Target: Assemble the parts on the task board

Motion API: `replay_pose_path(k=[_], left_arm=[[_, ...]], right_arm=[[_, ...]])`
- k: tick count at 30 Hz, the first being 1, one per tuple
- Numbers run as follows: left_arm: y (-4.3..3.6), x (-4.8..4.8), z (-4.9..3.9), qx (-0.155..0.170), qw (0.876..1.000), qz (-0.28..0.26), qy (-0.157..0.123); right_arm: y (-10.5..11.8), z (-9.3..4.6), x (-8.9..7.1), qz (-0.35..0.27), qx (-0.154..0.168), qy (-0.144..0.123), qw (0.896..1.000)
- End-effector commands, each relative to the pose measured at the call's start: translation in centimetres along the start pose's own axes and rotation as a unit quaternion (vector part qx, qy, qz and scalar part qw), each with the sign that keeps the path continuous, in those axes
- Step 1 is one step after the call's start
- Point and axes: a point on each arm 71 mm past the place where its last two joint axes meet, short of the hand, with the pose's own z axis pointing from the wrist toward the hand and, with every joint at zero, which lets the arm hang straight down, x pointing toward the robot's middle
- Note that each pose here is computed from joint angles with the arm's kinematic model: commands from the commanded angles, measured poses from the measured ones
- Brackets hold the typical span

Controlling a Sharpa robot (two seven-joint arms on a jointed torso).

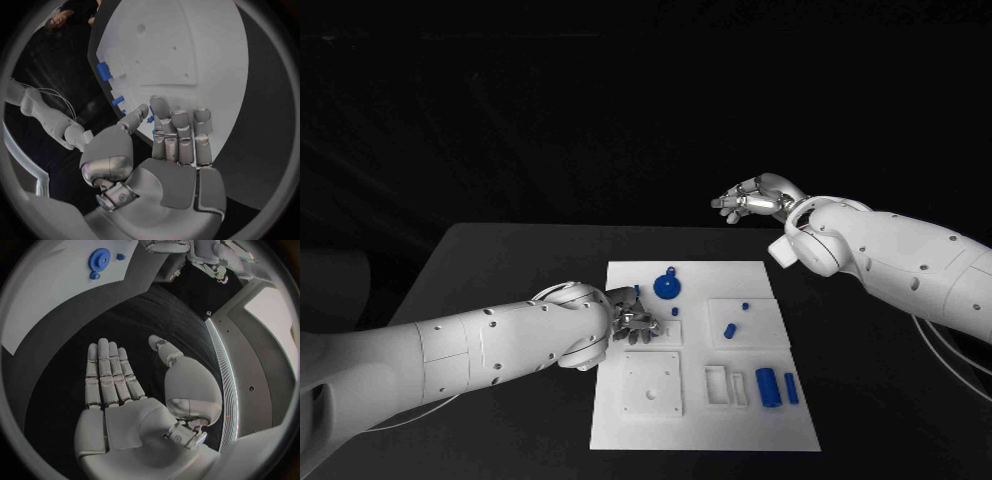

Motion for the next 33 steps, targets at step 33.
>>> replay_pose_path(k=[33], left_arm=[[0.10, -3.09, -0.81, 0.012, 0.998, -0.058, -0.020]], right_arm=[[-0.3, -0.2, -0.2, -0.003, -0.001, 0.004, 1.000]])
